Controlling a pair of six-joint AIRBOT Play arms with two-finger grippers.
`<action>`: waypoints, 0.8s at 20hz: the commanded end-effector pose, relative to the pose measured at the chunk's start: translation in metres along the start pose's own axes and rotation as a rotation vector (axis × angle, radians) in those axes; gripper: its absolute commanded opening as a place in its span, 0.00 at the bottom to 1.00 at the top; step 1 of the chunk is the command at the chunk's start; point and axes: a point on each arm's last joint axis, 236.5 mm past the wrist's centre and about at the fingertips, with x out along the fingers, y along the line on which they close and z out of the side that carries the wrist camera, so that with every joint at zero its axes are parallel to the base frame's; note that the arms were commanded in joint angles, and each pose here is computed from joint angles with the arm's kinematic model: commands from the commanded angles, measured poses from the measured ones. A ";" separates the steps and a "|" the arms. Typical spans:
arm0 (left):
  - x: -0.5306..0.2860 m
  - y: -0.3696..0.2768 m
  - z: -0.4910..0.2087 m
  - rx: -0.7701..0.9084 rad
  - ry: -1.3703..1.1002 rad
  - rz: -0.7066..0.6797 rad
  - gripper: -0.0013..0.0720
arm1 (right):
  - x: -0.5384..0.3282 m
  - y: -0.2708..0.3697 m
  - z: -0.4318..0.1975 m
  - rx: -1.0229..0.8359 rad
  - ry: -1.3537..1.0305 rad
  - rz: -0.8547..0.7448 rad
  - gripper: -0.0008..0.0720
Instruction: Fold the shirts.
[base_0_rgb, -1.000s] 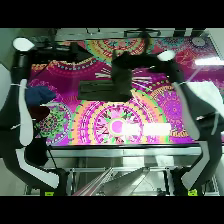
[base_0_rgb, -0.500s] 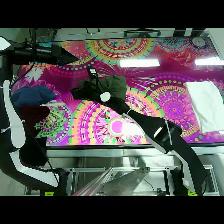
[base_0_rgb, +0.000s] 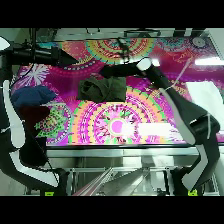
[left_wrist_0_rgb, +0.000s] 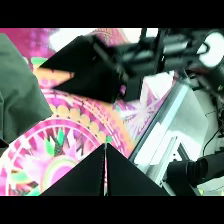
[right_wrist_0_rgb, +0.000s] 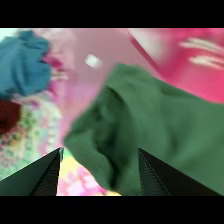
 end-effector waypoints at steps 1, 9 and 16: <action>-0.001 -0.001 -0.001 -0.009 0.004 -0.001 0.04 | -0.062 -0.086 -0.025 0.223 0.151 -0.145 0.74; -0.001 -0.001 -0.002 -0.008 0.008 -0.003 0.04 | -0.014 -0.161 -0.093 0.420 0.267 -0.145 0.74; -0.001 0.000 -0.002 0.001 0.007 -0.002 0.04 | 0.046 -0.145 -0.125 0.507 0.283 -0.014 0.74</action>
